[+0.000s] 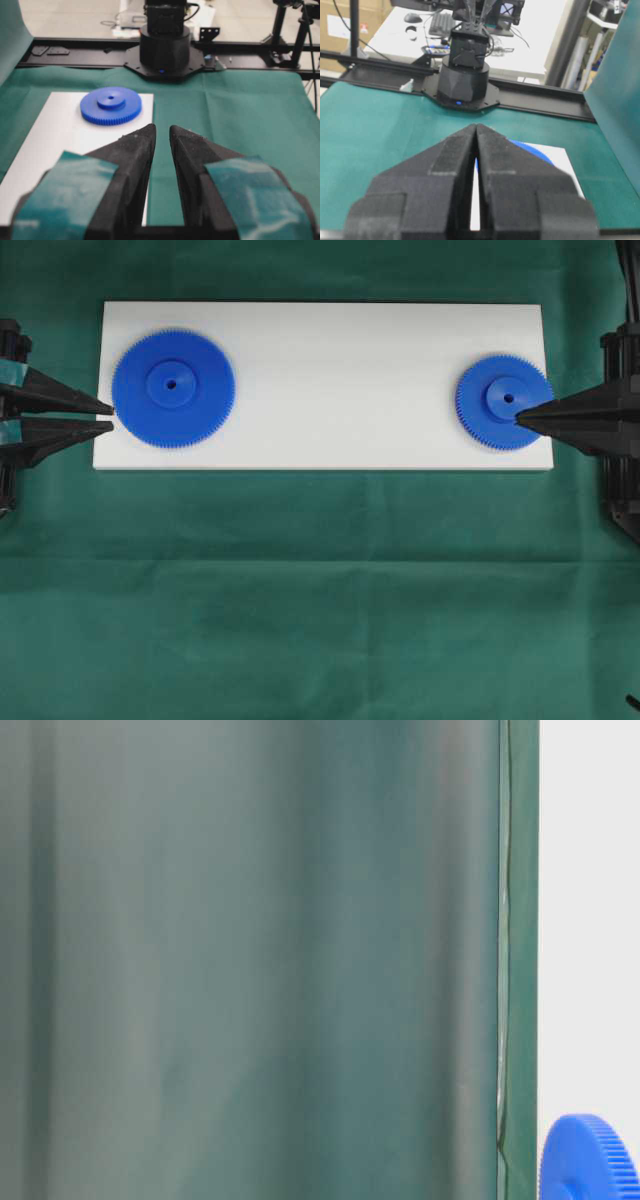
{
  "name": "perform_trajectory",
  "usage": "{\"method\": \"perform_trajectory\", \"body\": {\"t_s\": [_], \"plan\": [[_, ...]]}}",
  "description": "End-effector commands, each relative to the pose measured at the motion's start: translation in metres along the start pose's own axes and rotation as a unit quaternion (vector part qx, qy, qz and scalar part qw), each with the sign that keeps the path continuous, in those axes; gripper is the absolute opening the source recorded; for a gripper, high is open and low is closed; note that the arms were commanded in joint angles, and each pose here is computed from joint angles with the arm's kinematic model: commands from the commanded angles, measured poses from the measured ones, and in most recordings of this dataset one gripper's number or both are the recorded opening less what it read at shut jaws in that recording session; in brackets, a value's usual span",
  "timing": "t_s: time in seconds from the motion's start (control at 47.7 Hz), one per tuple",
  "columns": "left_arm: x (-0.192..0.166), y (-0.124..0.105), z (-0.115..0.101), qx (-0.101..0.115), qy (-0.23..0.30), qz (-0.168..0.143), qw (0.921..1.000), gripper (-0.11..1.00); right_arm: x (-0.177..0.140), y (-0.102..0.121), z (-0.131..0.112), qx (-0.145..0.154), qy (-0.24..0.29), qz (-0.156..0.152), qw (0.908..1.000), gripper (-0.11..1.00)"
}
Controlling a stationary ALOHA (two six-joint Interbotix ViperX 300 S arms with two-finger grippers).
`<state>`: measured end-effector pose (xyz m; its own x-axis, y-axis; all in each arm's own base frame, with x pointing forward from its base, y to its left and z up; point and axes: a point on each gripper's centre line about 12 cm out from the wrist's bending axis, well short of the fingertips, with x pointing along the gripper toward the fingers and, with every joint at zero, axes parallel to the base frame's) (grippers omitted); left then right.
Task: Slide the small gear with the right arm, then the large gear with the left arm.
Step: 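Lower the right gripper tip onto the center hub of the small blue gear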
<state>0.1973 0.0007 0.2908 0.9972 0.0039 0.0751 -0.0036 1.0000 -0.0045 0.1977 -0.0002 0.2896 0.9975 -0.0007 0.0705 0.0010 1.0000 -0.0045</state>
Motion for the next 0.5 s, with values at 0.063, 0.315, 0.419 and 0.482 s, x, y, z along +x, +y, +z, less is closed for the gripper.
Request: {"method": "perform_trajectory", "body": {"t_s": [0.063, 0.315, 0.419, 0.482], "plan": [[0.006, -0.002, 0.006, -0.006, -0.001, -0.004, 1.0000, 0.17, 0.002, -0.001, 0.002, 0.014, -0.004, -0.003, 0.9999, 0.50], [0.010, -0.001, 0.007, -0.004, 0.005, 0.000, 1.0000, 0.00, 0.000, -0.010, 0.003, 0.032, -0.008, -0.025, 0.9992, 0.50], [0.007, 0.005, 0.009, -0.001, -0.001, 0.013, 0.9999, 0.00, -0.003, -0.024, 0.004, 0.030, -0.011, -0.060, 0.9977, 0.50], [0.004, 0.011, 0.010, -0.001, -0.004, 0.027, 0.9996, 0.00, -0.005, -0.032, 0.003, 0.030, -0.008, -0.083, 0.9960, 0.50]]}}
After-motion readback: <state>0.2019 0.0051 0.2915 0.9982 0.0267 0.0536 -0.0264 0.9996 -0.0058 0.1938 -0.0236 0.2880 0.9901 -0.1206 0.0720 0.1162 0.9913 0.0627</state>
